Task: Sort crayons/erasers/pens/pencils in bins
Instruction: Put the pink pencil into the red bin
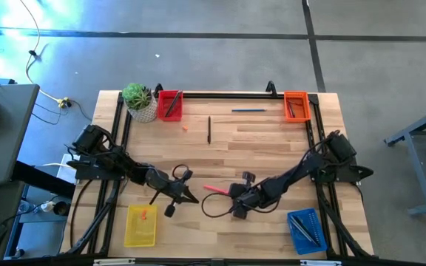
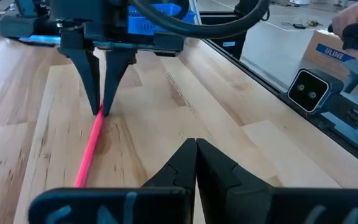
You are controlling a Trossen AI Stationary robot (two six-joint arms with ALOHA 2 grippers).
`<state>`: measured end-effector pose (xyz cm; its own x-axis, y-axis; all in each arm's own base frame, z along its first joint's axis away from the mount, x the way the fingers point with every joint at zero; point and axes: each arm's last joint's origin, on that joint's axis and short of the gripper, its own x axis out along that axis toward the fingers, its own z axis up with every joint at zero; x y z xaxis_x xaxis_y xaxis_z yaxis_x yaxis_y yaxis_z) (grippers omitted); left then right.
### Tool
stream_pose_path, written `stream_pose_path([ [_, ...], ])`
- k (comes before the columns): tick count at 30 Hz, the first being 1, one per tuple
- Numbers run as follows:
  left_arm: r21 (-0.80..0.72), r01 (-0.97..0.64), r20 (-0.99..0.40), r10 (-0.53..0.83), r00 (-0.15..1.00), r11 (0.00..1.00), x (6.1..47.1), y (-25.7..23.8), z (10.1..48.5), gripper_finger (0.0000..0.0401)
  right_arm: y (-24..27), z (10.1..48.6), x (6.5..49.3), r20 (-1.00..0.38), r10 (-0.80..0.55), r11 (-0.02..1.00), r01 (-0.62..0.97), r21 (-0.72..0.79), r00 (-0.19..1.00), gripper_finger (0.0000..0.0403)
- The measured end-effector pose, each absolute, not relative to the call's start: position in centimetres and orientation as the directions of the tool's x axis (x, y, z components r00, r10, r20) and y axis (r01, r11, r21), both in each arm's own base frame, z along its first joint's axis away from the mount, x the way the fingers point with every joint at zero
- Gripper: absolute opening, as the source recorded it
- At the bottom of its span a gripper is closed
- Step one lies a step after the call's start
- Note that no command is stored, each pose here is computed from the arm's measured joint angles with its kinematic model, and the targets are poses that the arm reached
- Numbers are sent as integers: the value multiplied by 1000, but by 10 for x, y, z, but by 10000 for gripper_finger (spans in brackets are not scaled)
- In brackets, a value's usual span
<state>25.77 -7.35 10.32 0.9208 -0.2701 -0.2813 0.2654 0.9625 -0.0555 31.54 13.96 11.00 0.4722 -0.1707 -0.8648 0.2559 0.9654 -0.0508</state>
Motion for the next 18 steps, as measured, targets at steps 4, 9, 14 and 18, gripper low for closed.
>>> stream_pose_path([
  [4,-91,201,-281,-219,934,975,258,-72,103,5,136,110,317,-874,-152,967,253,-35,461,5],
  [9,-101,182,-279,-204,938,978,258,-71,103,29,135,114,317,-868,-141,967,254,-18,476,8],
  [14,-113,172,-246,-196,949,978,252,-66,112,64,134,121,315,-853,-163,952,306,-4,496,10],
  [18,-131,134,-206,-159,966,982,239,-57,122,94,134,120,315,-842,-164,937,348,30,515,10],
])
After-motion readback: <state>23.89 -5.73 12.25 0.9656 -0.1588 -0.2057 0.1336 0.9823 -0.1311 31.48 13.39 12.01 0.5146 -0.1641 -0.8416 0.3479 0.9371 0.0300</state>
